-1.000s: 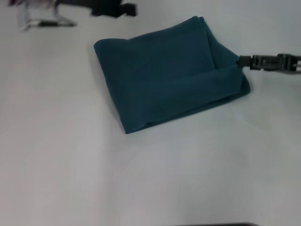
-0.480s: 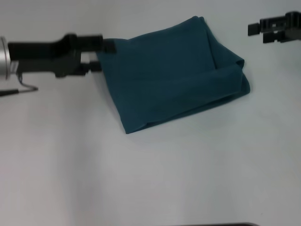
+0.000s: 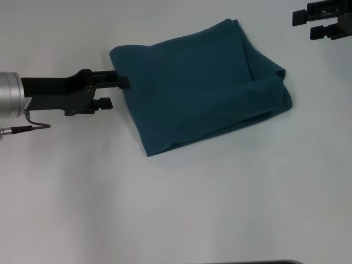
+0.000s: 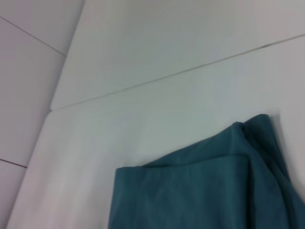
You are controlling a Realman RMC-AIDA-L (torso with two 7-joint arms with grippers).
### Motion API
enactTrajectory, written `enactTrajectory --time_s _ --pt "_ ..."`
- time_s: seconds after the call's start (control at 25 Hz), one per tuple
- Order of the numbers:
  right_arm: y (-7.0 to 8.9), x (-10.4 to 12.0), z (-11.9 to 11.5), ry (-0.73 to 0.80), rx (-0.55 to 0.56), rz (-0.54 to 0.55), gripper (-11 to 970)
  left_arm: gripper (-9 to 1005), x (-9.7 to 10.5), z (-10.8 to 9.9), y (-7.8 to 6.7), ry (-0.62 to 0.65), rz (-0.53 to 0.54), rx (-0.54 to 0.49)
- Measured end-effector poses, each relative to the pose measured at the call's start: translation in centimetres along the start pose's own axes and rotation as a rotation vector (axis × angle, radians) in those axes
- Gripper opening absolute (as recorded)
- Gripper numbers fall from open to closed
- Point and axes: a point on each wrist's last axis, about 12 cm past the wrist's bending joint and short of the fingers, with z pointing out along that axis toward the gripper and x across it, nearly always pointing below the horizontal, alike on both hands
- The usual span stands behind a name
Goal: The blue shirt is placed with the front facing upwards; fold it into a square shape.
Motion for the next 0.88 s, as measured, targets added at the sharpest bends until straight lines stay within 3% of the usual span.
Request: enactTrajectory --time_s 0.36,0.88 --pt "0.0 0.1 -0.3 -0.001 -0.012 0.006 867 799 0.1 2.5 0.4 0.016 0.006 -0.071" --pt "-0.2 0.4 -0.4 0.001 -0.015 0.007 867 800 -0.4 5.9 -0.9 0.05 0.05 -0.088"
